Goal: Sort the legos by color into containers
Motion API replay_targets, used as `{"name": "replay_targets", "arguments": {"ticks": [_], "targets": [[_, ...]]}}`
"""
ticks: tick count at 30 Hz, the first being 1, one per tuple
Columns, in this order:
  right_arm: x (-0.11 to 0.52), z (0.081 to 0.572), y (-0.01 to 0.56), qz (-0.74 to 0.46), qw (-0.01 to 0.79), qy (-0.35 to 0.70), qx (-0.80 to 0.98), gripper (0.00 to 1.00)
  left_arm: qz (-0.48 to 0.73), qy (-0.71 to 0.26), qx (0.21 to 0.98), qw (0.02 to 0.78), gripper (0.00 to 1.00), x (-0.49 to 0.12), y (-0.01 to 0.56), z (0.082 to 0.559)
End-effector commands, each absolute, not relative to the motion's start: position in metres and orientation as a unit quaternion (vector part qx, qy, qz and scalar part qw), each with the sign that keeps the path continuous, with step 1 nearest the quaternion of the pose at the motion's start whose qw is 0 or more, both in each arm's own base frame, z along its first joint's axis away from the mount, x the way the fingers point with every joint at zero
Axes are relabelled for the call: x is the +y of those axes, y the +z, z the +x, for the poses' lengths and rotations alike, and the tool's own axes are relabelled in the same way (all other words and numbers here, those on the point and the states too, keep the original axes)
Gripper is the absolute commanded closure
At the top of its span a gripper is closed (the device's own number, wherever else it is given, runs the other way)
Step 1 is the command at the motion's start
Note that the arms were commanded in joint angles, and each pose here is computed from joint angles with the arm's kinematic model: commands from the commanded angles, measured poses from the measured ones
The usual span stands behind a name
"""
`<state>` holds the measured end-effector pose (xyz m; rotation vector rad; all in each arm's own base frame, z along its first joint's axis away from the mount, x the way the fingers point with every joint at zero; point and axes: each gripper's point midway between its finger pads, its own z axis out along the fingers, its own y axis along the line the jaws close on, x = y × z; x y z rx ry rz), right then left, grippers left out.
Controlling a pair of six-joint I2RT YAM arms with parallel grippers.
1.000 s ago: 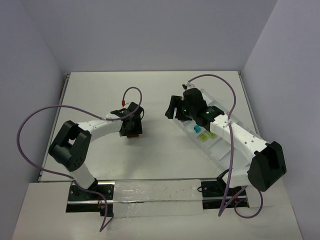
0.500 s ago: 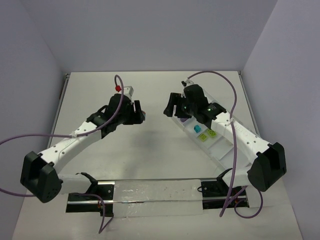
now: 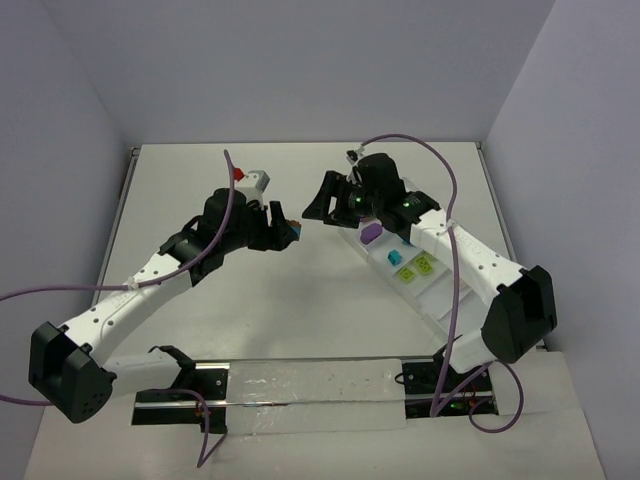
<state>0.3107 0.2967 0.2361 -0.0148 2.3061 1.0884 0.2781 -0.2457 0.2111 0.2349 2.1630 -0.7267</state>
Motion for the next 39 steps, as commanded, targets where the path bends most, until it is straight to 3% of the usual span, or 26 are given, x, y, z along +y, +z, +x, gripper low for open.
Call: {"name": "replay_targets", "arguments": {"ticks": [1, 22, 27, 30, 32, 37, 39], "targets": [[0.318, 0.319, 0.263, -0.006, 0.289, 0.46, 0.84, 0.26, 0.113, -0.326, 0.827, 0.443, 1.0, -0.255, 0.241, 0.276], [0.337, 0.309, 0.27, -0.027, 0.271, 0.501, 0.821, 0.28, 0.116, -0.335, 0.828, 0.434, 1.0, -0.26, 0.236, 0.275], [0.35, 0.304, 0.256, -0.05, 0.243, 0.503, 0.828, 0.33, 0.12, -0.337, 0.827, 0.434, 1.0, -0.263, 0.238, 0.276], [0.353, 0.304, 0.254, -0.05, 0.238, 0.51, 0.825, 0.42, 0.121, -0.337, 0.828, 0.433, 1.0, -0.264, 0.237, 0.277], [0.352, 0.304, 0.255, -0.049, 0.242, 0.511, 0.823, 0.54, 0.121, -0.336, 0.829, 0.431, 1.0, -0.264, 0.235, 0.278], [0.347, 0.304, 0.255, -0.042, 0.254, 0.502, 0.826, 0.98, 0.12, -0.336, 0.829, 0.43, 1.0, -0.265, 0.233, 0.278], [0.345, 0.305, 0.255, -0.038, 0.257, 0.499, 0.827, 1.0, 0.12, -0.339, 0.829, 0.429, 1.0, -0.265, 0.233, 0.277]]}}
